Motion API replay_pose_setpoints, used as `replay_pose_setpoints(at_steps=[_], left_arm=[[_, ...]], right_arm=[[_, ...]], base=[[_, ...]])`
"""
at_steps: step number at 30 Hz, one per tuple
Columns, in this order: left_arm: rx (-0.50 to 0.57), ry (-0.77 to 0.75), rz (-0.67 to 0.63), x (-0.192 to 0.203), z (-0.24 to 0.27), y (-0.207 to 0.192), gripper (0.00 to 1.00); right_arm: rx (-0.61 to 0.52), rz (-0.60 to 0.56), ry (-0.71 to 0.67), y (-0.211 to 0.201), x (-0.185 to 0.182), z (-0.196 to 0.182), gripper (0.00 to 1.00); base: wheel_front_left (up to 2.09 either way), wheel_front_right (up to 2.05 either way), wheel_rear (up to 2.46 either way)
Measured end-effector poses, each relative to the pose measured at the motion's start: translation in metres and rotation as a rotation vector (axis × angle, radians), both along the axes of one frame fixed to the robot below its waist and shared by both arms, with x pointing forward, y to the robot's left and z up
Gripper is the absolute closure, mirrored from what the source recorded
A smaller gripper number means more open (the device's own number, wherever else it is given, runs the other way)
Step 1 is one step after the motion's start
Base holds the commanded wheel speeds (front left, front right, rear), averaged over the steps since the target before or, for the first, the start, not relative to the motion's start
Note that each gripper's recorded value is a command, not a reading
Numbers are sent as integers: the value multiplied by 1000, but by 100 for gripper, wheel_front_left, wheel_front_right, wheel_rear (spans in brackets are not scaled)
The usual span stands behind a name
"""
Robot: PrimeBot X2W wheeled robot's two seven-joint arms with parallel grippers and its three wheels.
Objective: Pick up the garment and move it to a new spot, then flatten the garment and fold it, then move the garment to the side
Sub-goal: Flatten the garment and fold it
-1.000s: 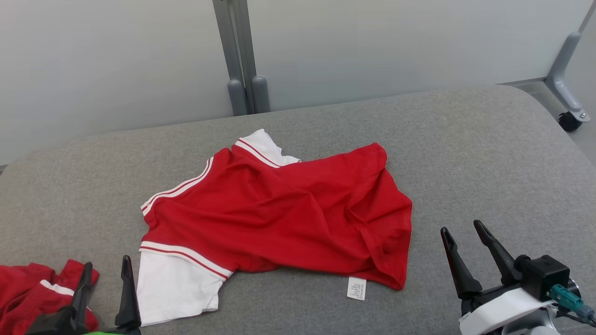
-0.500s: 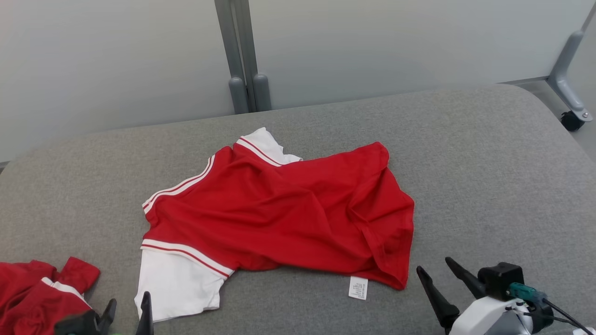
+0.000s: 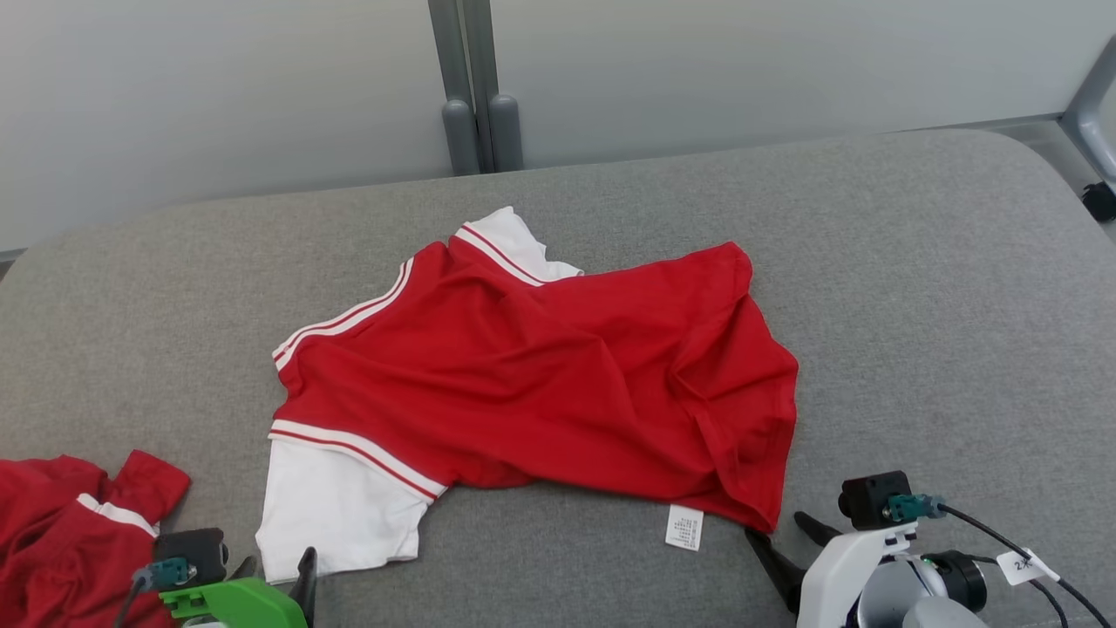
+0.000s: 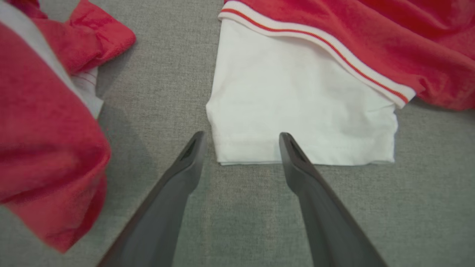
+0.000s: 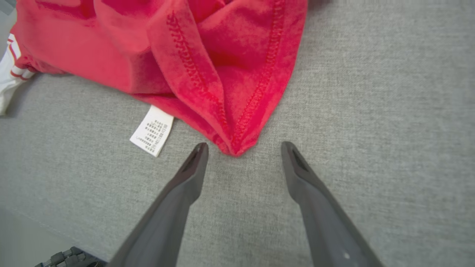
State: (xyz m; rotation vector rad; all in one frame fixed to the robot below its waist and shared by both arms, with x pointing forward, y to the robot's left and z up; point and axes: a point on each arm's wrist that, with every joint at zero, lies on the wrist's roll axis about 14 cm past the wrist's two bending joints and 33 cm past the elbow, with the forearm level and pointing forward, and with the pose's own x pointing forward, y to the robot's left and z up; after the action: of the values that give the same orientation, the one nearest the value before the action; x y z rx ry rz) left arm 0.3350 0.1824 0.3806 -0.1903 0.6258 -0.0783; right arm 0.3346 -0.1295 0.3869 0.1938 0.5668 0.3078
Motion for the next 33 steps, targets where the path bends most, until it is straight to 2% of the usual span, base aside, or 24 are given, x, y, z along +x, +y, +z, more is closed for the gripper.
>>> replay_pose_setpoints(at_steps=[12, 13, 14, 15, 16, 17, 18, 19, 27, 33], left_arm=[[27, 91, 10, 11, -23, 8, 0], [25, 100, 13, 12, -25, 9, 0], [24, 106, 13, 12, -26, 9, 0], [16, 116, 12, 11, -29, 8, 0], [11, 123, 11, 10, -30, 8, 0], [5, 124, 7, 11, -30, 7, 28], [1, 119, 5, 11, -30, 7, 49], [-3, 112, 9, 12, -29, 7, 100], [-37, 42, 14, 16, -17, 4, 100], [-62, -95, 3, 33, 17, 0, 100]], right_arm=[[17, 9, 2, 10, 16, -5, 0], [23, 10, 3, 12, 16, -5, 8], [25, 11, 4, 13, 16, -5, 20], [30, 11, 4, 14, 17, -5, 51], [32, 12, 5, 15, 17, -6, 60], [36, 12, 6, 16, 17, -6, 69], [37, 14, 5, 16, 17, -6, 87], [38, 14, -4, 17, 17, -5, 100], [100, -25, -136, 14, 27, 22, 100], [244, -65, -294, 16, 39, 70, 100]], base=[[0, 0, 0], [0, 0, 0], [0, 0, 0], [0, 0, 0], [0, 0, 0], [0, 0, 0], [0, 0, 0], [0, 0, 0], [0, 0, 0], [0, 0, 0]])
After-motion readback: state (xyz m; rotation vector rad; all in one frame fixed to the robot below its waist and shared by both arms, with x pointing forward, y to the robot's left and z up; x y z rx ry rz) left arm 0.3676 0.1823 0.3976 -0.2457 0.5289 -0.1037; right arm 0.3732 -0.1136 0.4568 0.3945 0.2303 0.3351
